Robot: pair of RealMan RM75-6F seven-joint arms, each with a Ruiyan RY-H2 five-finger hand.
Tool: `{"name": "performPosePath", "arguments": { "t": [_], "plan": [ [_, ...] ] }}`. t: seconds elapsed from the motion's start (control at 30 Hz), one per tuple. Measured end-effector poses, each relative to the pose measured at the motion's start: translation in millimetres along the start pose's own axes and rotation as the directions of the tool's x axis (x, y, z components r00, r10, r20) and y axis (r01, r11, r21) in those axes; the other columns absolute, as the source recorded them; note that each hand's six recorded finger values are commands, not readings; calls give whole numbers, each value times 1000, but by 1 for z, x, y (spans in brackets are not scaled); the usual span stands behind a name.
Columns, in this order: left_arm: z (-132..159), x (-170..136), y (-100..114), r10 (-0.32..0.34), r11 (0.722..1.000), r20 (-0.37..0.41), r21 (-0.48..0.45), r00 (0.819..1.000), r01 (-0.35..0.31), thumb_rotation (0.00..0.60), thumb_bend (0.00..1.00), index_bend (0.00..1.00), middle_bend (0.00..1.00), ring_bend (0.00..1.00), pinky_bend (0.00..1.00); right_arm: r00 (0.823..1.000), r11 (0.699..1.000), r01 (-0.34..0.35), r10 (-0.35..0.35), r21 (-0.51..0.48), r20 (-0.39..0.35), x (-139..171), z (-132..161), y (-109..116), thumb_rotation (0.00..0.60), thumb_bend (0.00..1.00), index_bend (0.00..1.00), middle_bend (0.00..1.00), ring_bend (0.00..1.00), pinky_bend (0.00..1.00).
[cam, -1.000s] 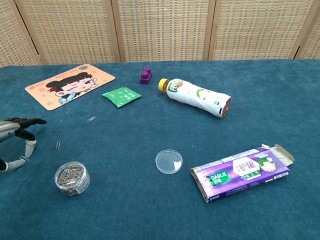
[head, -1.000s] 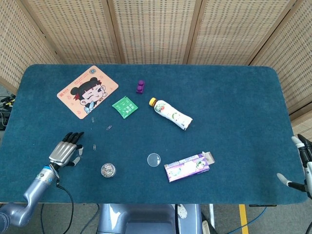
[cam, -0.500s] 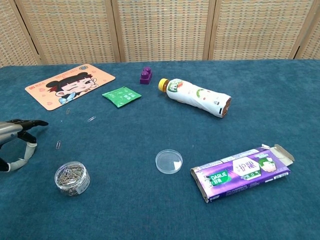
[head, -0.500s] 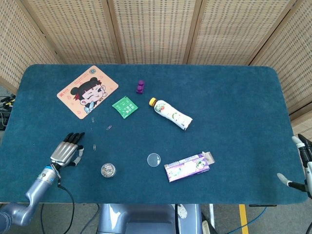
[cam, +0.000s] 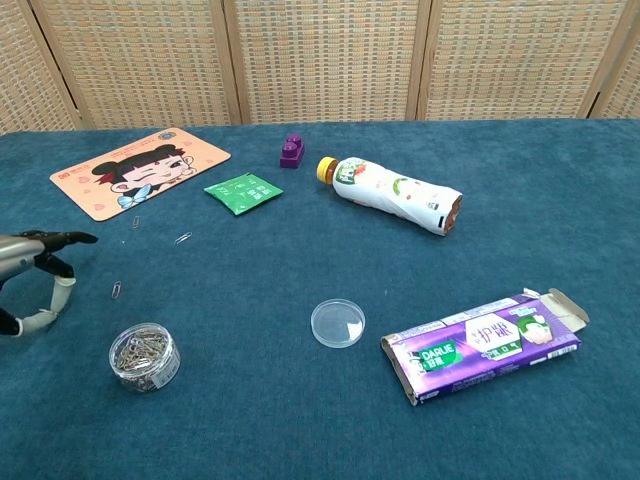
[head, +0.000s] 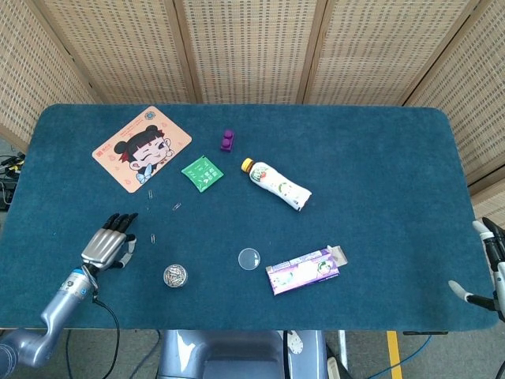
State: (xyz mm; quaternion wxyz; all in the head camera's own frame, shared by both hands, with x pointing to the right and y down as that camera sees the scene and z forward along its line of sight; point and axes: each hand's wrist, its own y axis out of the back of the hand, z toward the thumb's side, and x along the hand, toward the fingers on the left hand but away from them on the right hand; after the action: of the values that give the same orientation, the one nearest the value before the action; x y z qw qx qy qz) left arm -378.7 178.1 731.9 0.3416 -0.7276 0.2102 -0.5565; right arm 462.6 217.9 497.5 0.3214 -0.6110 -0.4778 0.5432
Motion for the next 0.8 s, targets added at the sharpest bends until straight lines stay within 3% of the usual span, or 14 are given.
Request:
{"name": "performPosePath", "arguments": {
  "t": [0.17,0.33,0.57,0.8],
  "plan": [
    [20,-11,33,101,994,73,-56,992,-97,600,503,696,0,0,0,1000,1000,0,0,-1,-1,0,0,0,600,0,13,0,0,0],
    [55,-27,52,132,990,184,-76,974,-120,600,503,696,0,0,0,1000,1000,1,-1,-1,-3,1,1,0,600,0,13,0,0,0],
    [91,-32,37,51,998,286,6,957,-55,600,506,696,0,0,0,1000,1000,4,-4,-7,0,1,-1,2,600,0,13,0,0,0],
    [103,-29,27,25,999,300,34,954,-37,600,505,697,0,0,0,1000,1000,2,-2,-10,0,0,-2,2,600,0,13,0,0,0]
  ]
}}
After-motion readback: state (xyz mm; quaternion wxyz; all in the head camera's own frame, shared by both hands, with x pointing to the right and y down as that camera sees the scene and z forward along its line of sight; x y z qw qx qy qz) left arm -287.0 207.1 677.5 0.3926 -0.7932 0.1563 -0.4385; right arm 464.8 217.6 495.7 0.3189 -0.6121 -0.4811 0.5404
